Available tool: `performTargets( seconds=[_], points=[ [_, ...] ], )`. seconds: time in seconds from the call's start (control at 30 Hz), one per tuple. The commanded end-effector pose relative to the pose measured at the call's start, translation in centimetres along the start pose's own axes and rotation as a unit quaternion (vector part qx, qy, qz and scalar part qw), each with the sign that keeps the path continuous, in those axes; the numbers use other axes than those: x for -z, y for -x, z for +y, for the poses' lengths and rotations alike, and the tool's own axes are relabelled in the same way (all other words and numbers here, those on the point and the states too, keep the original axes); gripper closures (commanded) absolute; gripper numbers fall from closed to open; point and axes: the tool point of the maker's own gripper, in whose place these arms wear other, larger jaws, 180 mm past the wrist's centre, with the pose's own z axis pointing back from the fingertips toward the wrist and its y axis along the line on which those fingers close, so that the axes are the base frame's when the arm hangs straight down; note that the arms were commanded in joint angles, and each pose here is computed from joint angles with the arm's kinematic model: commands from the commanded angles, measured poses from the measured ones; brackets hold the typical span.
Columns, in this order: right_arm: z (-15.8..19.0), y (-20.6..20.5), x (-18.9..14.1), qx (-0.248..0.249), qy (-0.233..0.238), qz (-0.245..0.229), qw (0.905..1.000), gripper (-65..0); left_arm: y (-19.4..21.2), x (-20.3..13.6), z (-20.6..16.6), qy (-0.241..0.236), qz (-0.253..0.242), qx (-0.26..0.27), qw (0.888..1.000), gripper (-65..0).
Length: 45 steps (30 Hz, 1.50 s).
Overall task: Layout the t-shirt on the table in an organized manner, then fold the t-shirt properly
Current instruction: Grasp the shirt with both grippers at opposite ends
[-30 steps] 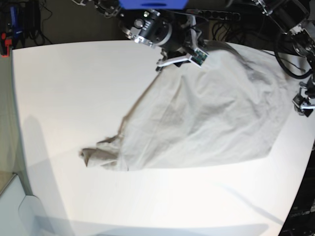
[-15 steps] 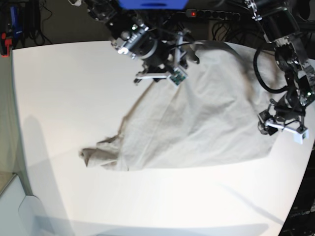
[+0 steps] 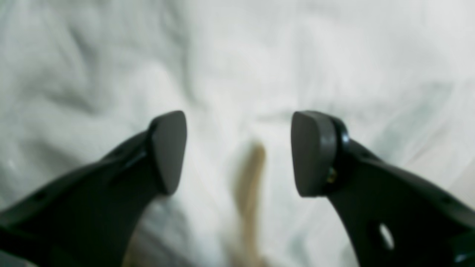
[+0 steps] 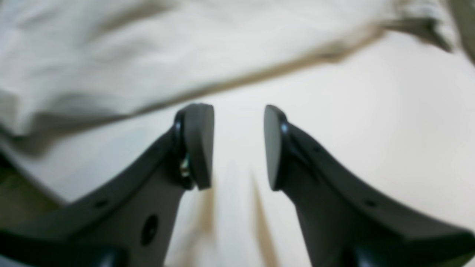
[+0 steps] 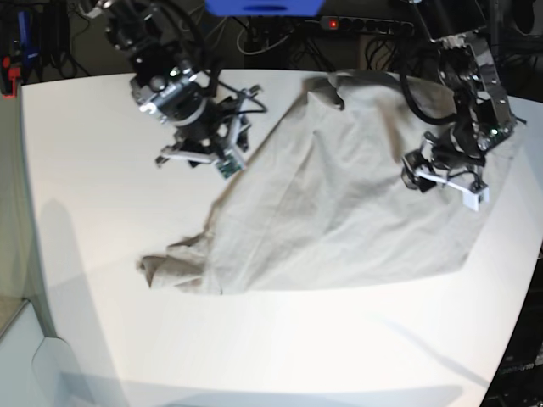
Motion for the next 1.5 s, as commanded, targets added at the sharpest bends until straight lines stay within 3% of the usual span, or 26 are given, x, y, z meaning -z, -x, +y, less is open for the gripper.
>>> performTargets(
  seconds=[0.0,0.33,0.47,0.7,1.2,1.37,1.47],
  points=[
    [-1.6,-2.1,-0.4,-0.008,0.017,-0.034,0.9993,-21.5,-0.2,-0.2,-0.5,0.007,-0.004,0.01,1.0,-43.0],
    [-5.4,-3.7,-0.7,-0.028,0.057,-0.049,0.9968,-21.5,4.0,0.8,-2.6,0.023,0.052,0.05,0.997,-43.0],
    [-6.3,-4.2,-0.7,-0.027,0.067,-0.053,0.996,-21.5,3.0,0.9,0.8,-0.015,0.056,0.057,0.997,-43.0],
    [-8.9,-4.8,-1.1,-0.014,0.097,-0.061,0.9933,-21.5,-0.3,1.6,5.6,-0.092,0.021,0.1,0.99,-43.0],
    [-14.3,-5.7,2.2,-0.009,0.136,-0.032,0.9902,-21.5,-12.1,1.9,4.1,-0.149,-0.082,0.149,0.974,-43.0],
    [-15.6,-7.6,2.2,-0.013,0.148,-0.045,0.9879,-26.9,-15.1,2.0,2.5,-0.157,-0.091,0.193,0.964,-43.0],
    [-16.1,-8.8,2.1,-0.017,0.151,-0.056,0.9868,-29.3,-16.0,1.6,1.1,-0.141,-0.097,0.194,0.966,-43.0]
  ],
)
